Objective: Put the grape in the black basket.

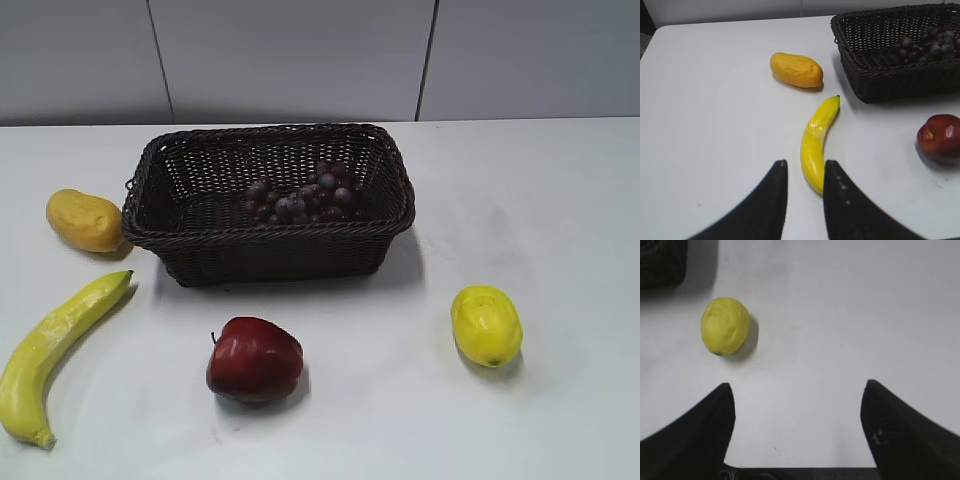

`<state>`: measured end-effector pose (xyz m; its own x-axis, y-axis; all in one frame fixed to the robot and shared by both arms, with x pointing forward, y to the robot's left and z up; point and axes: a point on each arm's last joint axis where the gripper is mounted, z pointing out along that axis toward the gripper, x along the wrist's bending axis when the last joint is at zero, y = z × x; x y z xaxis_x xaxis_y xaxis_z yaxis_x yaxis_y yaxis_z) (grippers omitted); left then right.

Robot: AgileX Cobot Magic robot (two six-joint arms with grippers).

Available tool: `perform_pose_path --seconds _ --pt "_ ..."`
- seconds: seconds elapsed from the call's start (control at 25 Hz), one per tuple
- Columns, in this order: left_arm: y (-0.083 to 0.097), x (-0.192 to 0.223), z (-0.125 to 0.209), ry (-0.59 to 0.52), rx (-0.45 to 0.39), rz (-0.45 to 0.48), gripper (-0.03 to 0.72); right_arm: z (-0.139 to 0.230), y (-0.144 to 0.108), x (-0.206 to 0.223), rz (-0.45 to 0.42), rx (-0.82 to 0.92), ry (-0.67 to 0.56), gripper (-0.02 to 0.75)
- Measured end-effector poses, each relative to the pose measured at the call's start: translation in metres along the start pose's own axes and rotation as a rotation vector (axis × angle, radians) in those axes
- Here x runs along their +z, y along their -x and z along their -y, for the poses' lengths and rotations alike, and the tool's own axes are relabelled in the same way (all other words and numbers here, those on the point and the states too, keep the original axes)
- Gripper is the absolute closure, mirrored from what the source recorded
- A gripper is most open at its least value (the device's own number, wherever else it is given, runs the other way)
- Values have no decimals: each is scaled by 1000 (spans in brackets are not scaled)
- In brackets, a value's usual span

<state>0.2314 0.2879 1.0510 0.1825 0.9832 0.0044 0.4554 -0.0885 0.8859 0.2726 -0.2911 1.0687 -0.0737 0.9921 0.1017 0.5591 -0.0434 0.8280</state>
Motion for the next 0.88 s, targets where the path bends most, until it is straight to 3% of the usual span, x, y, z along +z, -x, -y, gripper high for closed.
perform_pose_path --seconds 0.2,0.88 --pt "0 0 0 0 0 0 460 24 3 -22 16 -24 127 144" --pt "0 0 0 0 0 0 460 32 5 -21 22 -27 109 144"
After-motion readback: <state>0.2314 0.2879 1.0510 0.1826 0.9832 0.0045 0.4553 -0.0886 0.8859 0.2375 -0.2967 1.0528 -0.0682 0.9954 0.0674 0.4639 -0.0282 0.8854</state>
